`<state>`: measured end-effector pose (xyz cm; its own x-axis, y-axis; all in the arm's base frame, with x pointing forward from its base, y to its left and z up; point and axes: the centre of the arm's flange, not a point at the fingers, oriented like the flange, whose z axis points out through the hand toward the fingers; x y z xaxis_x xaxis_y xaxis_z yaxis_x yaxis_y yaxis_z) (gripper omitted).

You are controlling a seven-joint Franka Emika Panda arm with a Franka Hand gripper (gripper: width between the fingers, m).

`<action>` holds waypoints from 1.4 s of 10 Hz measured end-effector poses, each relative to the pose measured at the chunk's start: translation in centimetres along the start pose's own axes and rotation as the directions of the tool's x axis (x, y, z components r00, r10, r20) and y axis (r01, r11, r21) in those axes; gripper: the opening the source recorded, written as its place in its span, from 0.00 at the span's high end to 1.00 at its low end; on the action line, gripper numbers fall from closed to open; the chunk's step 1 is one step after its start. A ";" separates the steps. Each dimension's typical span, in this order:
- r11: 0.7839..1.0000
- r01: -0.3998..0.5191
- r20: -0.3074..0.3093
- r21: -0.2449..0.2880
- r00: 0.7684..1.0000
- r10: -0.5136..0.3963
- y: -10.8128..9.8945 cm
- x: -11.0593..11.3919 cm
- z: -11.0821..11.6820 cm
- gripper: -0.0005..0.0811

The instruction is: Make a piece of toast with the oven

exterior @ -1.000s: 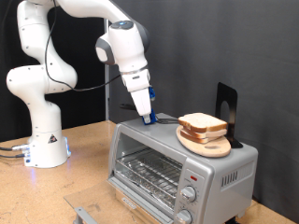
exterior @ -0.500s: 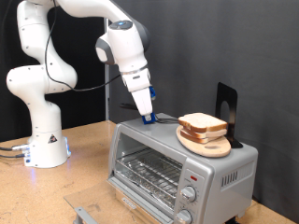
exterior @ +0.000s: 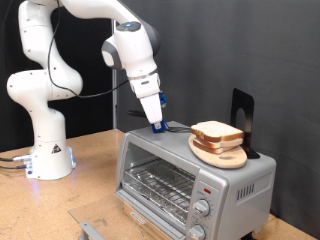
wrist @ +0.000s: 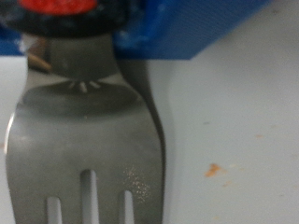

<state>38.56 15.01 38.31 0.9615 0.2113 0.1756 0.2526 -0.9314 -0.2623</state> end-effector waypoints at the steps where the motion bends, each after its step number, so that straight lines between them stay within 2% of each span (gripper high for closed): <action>1: 0.999 0.029 -0.036 -0.016 0.999 -0.029 0.3 0.2 -0.1 0.39; 3: 0.997 0.073 -0.081 -0.039 0.994 -0.076 0.7 0.4 -0.3 0.39; 5: 0.996 0.085 -0.093 -0.029 0.992 -0.088 1.0 0.4 -0.4 0.39; 7: 0.997 0.072 -0.104 0.026 0.992 -0.069 1.2 0.3 -1.2 0.39; 9: 0.994 0.046 -0.096 0.102 0.995 -0.036 1.5 0.1 -3.0 0.39; 12: 0.981 0.029 -0.038 0.191 0.999 -0.022 2.1 -0.4 -6.5 0.39; 14: 0.982 0.015 -0.057 0.187 0.998 -0.005 2.2 -0.4 -6.1 0.39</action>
<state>38.04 11.07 43.40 0.9526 0.1983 0.2309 0.2829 -0.8563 -0.4320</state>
